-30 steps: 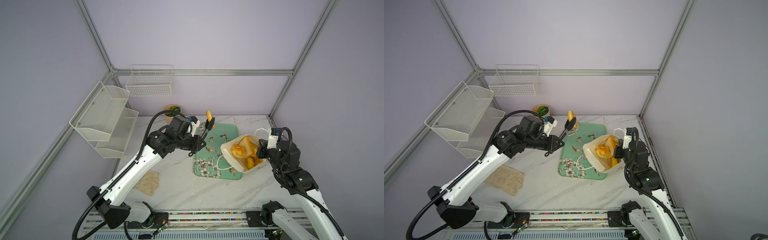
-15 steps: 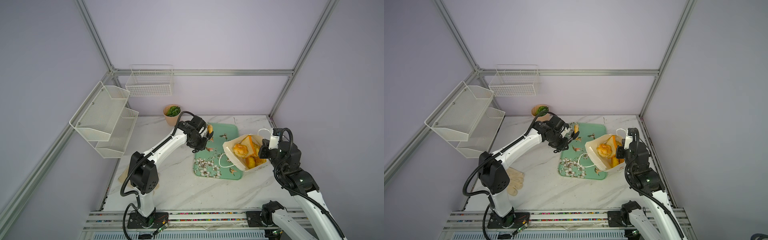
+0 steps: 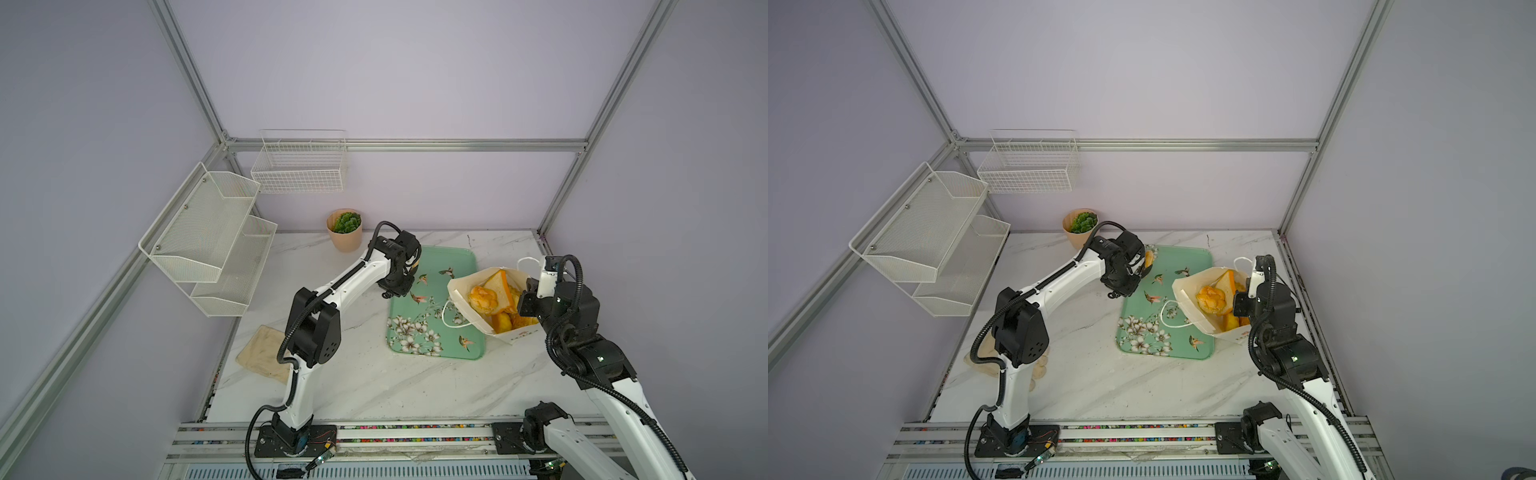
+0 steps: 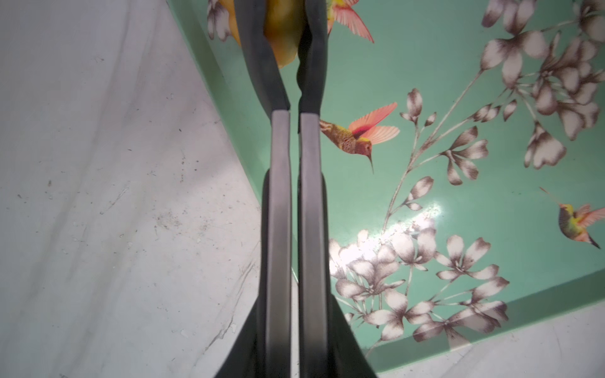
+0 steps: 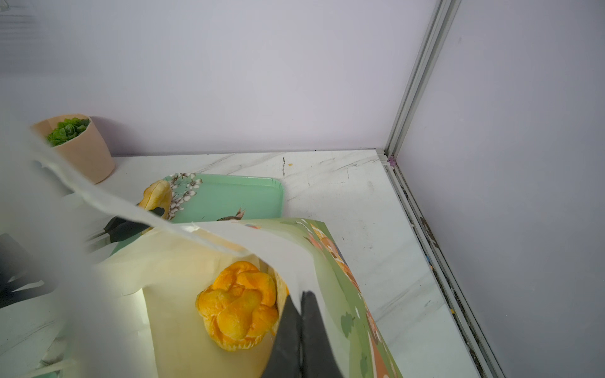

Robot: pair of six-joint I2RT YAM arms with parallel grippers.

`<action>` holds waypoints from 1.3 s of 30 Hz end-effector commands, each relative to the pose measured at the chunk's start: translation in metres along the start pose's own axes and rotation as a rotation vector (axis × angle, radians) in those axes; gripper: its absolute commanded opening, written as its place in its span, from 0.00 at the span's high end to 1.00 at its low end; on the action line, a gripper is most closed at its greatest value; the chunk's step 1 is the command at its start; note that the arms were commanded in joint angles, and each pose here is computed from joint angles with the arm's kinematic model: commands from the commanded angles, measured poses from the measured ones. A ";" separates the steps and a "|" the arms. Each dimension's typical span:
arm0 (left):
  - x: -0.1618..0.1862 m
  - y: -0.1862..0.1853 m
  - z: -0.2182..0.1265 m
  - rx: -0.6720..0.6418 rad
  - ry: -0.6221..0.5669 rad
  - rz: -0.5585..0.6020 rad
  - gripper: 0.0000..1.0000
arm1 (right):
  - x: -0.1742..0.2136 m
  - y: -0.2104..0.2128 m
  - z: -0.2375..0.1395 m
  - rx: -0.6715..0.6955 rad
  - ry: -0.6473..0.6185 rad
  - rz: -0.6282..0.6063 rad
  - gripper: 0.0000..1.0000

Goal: Take the fake bread out of the paper bag
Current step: 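Carry the ring bread over the green tray with the left gripper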

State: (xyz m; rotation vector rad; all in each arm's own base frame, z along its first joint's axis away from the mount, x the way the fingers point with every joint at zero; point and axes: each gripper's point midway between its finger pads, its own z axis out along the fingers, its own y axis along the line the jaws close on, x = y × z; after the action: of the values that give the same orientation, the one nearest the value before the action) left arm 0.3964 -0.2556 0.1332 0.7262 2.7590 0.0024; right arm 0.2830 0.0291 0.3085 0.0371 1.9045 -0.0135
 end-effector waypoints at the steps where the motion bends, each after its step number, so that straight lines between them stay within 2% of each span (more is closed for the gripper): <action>1: -0.034 0.020 -0.043 -0.097 -0.135 0.044 1.00 | -0.014 -0.003 -0.006 0.010 -0.049 0.005 1.00; 9: -0.052 0.033 -0.035 -0.197 -0.147 0.093 1.00 | -0.012 -0.002 -0.009 0.002 -0.051 0.021 1.00; 20: -0.057 0.039 0.010 -0.299 -0.074 0.166 0.98 | -0.013 -0.001 -0.010 -0.008 -0.044 0.037 1.00; 23: -0.054 0.037 0.017 -0.291 -0.058 0.172 0.96 | -0.014 -0.001 -0.012 -0.009 -0.042 0.038 1.00; 26: -0.052 0.031 0.019 -0.267 -0.056 0.176 0.92 | -0.013 -0.002 -0.013 -0.008 -0.042 0.042 1.00; 34: -0.050 0.022 0.015 -0.207 -0.066 0.153 0.71 | -0.013 0.000 -0.012 -0.015 -0.040 0.042 1.00; 39: -0.049 0.021 0.010 -0.193 -0.074 0.143 0.65 | -0.013 -0.001 -0.013 -0.016 -0.043 0.039 1.00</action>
State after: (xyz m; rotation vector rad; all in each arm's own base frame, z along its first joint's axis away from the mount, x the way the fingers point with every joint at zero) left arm 0.4455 -0.2570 0.0958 0.8962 2.6561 0.3456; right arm 0.2775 0.0297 0.3107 0.0444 1.8990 0.0107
